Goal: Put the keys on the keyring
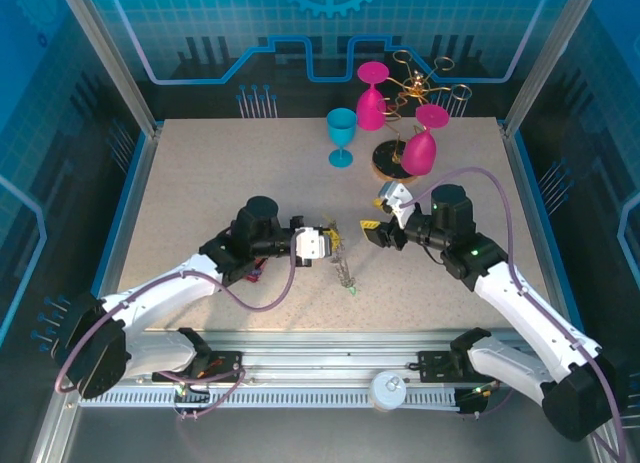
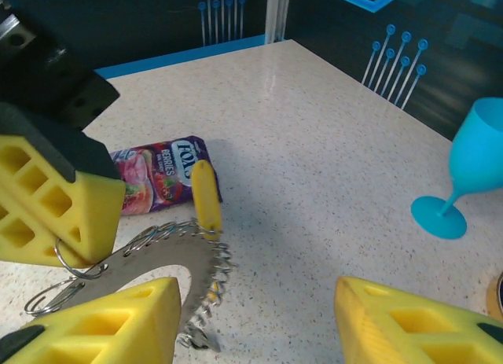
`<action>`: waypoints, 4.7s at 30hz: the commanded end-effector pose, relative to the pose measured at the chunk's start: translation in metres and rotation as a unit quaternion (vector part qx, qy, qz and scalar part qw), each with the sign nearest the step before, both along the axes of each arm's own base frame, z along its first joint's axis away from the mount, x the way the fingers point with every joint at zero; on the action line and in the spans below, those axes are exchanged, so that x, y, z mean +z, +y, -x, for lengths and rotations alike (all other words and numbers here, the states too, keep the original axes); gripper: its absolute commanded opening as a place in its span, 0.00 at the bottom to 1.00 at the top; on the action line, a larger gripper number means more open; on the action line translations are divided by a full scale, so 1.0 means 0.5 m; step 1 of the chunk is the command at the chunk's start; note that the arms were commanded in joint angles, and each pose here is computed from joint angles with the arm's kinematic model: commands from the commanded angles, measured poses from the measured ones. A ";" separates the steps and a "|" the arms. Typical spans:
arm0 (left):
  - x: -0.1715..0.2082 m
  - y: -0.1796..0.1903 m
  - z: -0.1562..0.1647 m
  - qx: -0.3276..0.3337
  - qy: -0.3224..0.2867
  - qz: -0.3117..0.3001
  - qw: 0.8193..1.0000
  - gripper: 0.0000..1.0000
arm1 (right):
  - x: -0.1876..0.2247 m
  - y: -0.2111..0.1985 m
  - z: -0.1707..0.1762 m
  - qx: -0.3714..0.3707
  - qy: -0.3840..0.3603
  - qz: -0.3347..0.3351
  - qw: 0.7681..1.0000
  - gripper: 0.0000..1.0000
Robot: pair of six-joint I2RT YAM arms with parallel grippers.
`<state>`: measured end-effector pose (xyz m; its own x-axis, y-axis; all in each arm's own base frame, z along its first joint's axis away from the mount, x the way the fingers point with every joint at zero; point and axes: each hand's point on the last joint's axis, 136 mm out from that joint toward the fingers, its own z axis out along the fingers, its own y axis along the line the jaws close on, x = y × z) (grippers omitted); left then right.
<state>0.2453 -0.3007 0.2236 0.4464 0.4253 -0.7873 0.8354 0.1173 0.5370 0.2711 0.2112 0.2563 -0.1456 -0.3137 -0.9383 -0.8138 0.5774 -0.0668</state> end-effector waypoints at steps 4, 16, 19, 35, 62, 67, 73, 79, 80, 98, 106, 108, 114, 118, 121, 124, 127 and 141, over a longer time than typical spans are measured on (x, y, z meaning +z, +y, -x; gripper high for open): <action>0.057 0.000 -0.021 0.004 -0.125 0.010 0.992 0.00 | 0.009 -0.006 -0.008 -0.022 0.006 -0.030 0.999 0.53; 0.054 -0.001 -0.022 0.004 -0.119 0.011 0.993 0.00 | 0.009 -0.003 -0.008 -0.013 -0.005 -0.024 1.000 0.53; 0.060 0.000 -0.023 0.008 -0.117 0.017 0.993 0.00 | 0.010 0.000 -0.004 -0.005 -0.007 -0.023 1.000 0.53; 0.060 -0.006 -0.030 0.027 -0.036 0.040 0.998 0.00 | -0.003 0.049 0.078 0.105 -0.034 -0.003 0.994 0.47; 0.055 -0.029 -0.178 0.379 0.437 0.185 0.794 0.00 | 0.062 0.013 0.143 -0.094 0.356 -0.173 0.913 0.29; 0.057 -0.030 -0.185 0.420 0.510 0.224 0.717 0.00 | 0.046 0.046 0.146 -0.082 0.356 -0.175 0.914 0.29; 0.070 -0.022 -0.182 0.434 0.564 0.288 0.641 0.00 | -0.006 0.070 0.115 -0.106 0.366 -0.201 0.902 0.32; 0.084 -0.022 -0.169 0.421 0.593 0.312 0.612 0.00 | -0.032 0.060 0.068 -0.155 0.347 -0.220 0.898 0.41; 0.086 -0.023 -0.167 0.417 0.596 0.313 0.610 0.00 | -0.032 0.059 0.061 -0.159 0.345 -0.225 0.897 0.43; 0.102 -0.035 -0.136 0.373 0.622 0.317 0.611 0.00 | -0.004 0.050 -0.040 -0.169 0.343 -0.335 0.861 0.45; 0.103 -0.037 -0.133 0.369 0.627 0.316 0.610 0.00 | -0.002 0.045 -0.062 -0.179 0.340 -0.356 0.852 0.36; 0.103 -0.036 -0.133 0.369 0.627 0.316 0.609 0.00 | -0.007 0.044 -0.065 -0.183 0.342 -0.355 0.851 0.33; 0.101 -0.035 -0.130 0.370 0.629 0.315 0.607 0.00 | -0.006 0.040 -0.073 -0.188 0.332 -0.362 0.850 0.19; 0.097 -0.032 -0.132 0.374 0.627 0.317 0.605 0.00 | -0.008 0.035 -0.075 -0.193 0.327 -0.359 0.852 0.02; 0.093 -0.027 -0.138 0.377 0.620 0.326 0.607 0.05 | -0.021 0.028 -0.071 -0.203 0.325 -0.338 0.860 0.00; 0.086 -0.023 -0.143 0.378 0.613 0.338 0.606 0.23 | -0.041 0.018 -0.064 -0.215 0.320 -0.295 0.874 0.00; 0.069 -0.018 -0.147 0.384 0.611 0.344 0.601 0.42 | -0.050 0.011 -0.051 -0.208 0.307 -0.253 0.894 0.00; 0.116 0.051 -0.163 0.351 0.322 0.239 0.846 0.67 | -0.027 -0.003 0.017 -0.038 0.199 0.060 0.977 0.00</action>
<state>0.3261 -0.2782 0.2709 -0.5646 -0.2603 -0.7833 0.3772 0.7628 -0.5253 0.2803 0.2171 0.2575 -0.6013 -0.1690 -0.7810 -0.6174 0.7187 0.3198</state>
